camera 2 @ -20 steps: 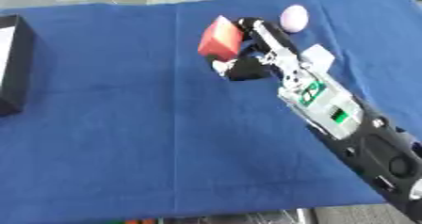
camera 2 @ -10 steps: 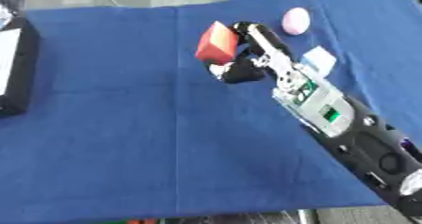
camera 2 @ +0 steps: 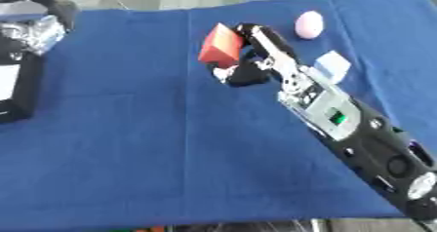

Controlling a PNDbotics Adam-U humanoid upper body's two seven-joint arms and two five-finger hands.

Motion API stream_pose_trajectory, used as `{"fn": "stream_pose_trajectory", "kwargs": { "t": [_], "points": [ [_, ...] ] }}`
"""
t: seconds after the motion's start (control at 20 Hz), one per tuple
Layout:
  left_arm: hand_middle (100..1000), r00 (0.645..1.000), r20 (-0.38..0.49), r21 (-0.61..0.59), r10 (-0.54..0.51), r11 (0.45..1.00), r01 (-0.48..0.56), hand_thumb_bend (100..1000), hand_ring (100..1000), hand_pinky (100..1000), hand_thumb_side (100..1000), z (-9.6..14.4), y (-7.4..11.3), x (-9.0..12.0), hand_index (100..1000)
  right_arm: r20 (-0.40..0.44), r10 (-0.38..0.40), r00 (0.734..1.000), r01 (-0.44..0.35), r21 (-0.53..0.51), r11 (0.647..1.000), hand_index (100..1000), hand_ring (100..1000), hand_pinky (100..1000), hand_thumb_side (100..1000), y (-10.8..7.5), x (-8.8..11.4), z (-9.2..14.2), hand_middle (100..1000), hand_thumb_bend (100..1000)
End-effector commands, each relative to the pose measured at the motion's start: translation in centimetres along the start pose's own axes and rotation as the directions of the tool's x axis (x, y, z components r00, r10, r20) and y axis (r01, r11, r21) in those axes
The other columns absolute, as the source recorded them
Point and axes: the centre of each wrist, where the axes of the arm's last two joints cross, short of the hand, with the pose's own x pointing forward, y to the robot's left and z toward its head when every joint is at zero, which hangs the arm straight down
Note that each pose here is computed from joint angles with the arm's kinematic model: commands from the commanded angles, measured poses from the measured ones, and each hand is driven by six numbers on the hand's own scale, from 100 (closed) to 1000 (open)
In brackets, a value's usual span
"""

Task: Pick up the objects with one hand, pass them to the other hand, and then place them into the box on the other side of the table.

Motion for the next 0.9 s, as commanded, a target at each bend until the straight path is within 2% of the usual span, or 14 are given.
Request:
{"fn": "stream_pose_trajectory", "kwargs": {
  "t": [0.05,0.5,0.9],
  "points": [
    [774,0.998,0.013,-0.007,-0.068,0.998,0.069,119,853,786,566,-1.0,0.2,0.5,786,0.033,0.017,0.999,-0.017,-0.004,1.0,572,754,648,100,-0.4,0.6,-0.2,604,270],
    [793,0.985,0.017,-0.065,-0.174,0.982,0.175,191,859,790,527,-4.0,-0.8,0.3,802,0.081,0.017,0.997,-0.019,0.034,0.999,571,756,647,100,0.2,1.5,-0.5,602,264],
    [791,0.971,0.007,-0.105,-0.24,0.965,0.239,260,855,786,485,-6.3,-2.3,-0.6,815,0.123,0.014,0.992,-0.02,0.053,0.998,569,754,639,100,0.8,2.3,-0.6,601,253]
  ]
}}
